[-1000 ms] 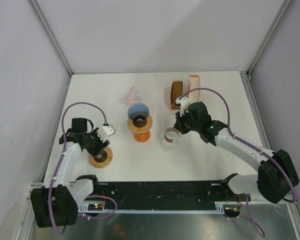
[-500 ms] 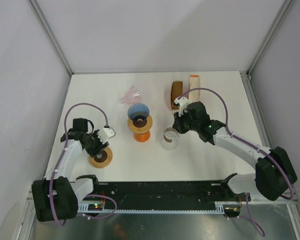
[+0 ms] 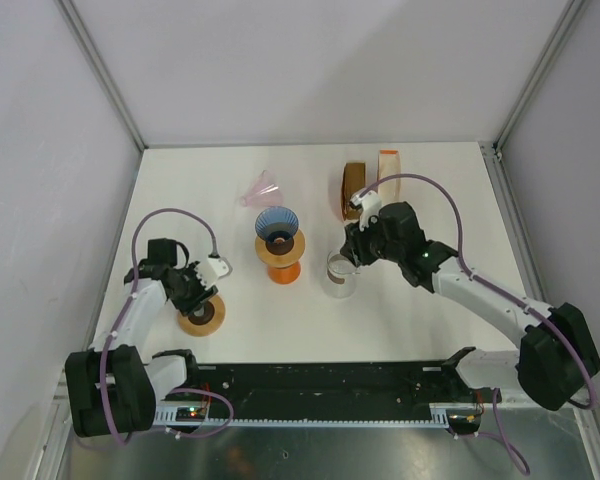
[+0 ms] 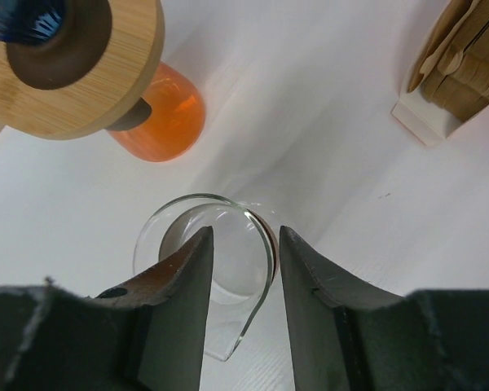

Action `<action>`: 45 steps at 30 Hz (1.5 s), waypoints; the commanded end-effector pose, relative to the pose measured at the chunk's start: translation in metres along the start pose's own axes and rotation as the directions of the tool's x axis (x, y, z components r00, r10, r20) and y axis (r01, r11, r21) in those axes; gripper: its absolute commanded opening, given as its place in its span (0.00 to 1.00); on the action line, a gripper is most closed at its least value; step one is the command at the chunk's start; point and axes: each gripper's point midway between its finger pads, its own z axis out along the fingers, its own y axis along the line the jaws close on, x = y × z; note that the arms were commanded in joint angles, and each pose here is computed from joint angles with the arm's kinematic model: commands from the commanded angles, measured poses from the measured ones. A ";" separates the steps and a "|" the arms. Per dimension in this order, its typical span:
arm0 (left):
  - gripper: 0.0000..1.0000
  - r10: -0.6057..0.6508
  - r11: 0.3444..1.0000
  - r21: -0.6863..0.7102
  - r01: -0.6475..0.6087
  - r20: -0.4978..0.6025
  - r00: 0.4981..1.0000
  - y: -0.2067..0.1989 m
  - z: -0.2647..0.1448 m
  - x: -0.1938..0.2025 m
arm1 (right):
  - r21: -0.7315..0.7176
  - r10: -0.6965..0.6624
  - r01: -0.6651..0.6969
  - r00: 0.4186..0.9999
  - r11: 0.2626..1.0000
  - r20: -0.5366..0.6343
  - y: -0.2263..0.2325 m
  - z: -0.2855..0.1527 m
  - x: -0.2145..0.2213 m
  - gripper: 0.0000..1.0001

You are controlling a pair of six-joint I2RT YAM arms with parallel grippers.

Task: Place the coffee filter in the dripper

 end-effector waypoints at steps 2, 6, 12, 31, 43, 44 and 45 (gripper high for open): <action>0.50 0.025 0.999 -0.042 -0.025 0.004 1.000 0.011 0.004 0.002 | -0.024 -0.023 0.027 0.990 0.999 0.136 0.013 -0.024 -0.047 0.43; 0.45 0.009 0.999 -0.054 -0.008 0.012 1.000 0.013 0.010 0.001 | -0.020 -0.025 0.029 0.986 0.999 0.164 0.014 -0.034 -0.055 0.44; 0.28 0.033 0.999 -0.018 -0.032 0.059 0.998 -0.004 0.018 -0.002 | -0.008 -0.026 0.028 0.977 1.000 0.211 0.013 -0.049 -0.067 0.46; 0.00 -0.055 0.995 -0.080 0.067 0.145 0.988 0.016 0.004 -0.031 | 0.032 -0.012 0.004 0.968 0.999 0.252 0.009 -0.070 -0.076 0.51; 0.00 -0.168 0.930 -0.282 0.236 0.245 0.955 0.074 -0.055 -0.071 | 0.044 0.016 -0.029 0.962 0.999 0.272 0.003 -0.075 -0.082 0.54; 0.00 -0.167 0.923 -0.296 0.245 0.267 0.949 0.080 -0.064 -0.078 | 0.047 0.021 -0.035 0.962 0.998 0.271 0.001 -0.075 -0.082 0.54; 0.00 -0.161 0.920 -0.303 0.247 0.284 0.945 0.082 -0.070 -0.084 | 0.051 0.025 -0.040 0.963 0.998 0.269 -0.001 -0.075 -0.081 0.54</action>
